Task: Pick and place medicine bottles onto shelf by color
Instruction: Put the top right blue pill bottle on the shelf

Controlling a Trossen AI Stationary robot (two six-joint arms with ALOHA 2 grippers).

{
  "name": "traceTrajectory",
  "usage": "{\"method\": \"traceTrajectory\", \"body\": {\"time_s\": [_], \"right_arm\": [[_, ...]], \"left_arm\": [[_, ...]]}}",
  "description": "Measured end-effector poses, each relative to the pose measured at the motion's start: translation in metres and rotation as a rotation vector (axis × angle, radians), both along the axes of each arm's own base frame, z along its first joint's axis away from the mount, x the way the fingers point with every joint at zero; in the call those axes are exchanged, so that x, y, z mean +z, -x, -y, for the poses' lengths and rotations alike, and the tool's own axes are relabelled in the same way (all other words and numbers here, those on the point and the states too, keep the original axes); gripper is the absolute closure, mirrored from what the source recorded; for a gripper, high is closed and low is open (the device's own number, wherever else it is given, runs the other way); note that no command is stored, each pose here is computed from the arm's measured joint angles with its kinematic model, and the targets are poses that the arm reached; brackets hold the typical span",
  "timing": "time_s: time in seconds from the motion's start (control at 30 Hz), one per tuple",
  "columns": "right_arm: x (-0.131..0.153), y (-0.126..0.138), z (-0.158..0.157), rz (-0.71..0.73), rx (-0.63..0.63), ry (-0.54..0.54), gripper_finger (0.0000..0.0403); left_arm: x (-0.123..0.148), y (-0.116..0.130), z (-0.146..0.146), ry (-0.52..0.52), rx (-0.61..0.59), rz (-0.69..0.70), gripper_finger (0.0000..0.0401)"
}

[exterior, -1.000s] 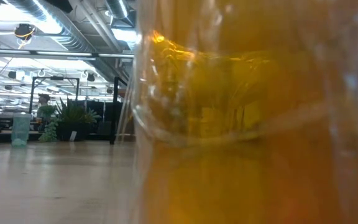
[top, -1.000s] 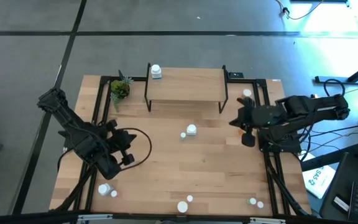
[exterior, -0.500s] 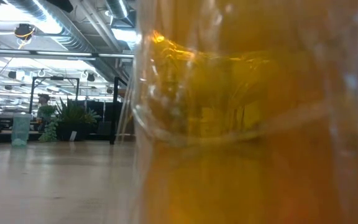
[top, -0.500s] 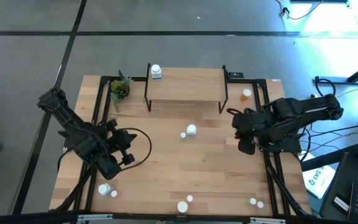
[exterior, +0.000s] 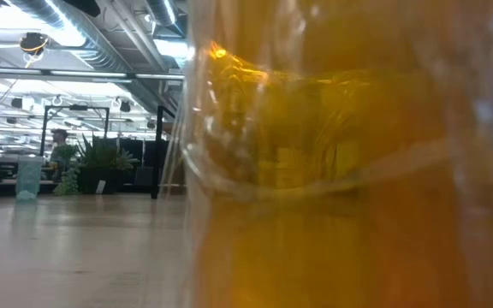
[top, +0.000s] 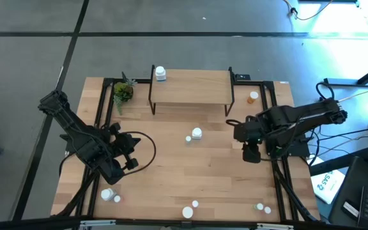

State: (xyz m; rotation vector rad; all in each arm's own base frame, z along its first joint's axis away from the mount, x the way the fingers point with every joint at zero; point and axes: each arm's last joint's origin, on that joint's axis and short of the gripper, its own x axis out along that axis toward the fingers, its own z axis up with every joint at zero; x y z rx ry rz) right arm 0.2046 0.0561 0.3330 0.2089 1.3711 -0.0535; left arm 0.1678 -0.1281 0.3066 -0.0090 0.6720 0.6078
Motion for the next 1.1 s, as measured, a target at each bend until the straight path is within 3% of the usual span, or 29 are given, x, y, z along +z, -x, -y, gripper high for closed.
{"method": "traceTrajectory", "body": {"time_s": [0.13,0.43,0.83,1.1], "right_arm": [[-0.006,-0.006,-0.002,-0.025,0.014,0.010,0.0211],[-0.016,-0.032,-0.008,0.062,0.245,0.048,0.0210],[-0.030,-0.082,-0.021,0.325,0.460,0.151,0.0210],[-0.047,-0.113,-0.014,0.384,0.436,0.204,0.0210]], "left_arm": [[0.000,0.000,0.000,0.000,0.000,0.000,0.0400],[0.000,0.000,0.000,0.000,0.000,0.000,0.0400],[-0.001,0.000,0.000,0.014,0.001,-0.009,0.0398],[-0.001,0.000,0.000,0.019,0.000,-0.013,0.0397]]}}
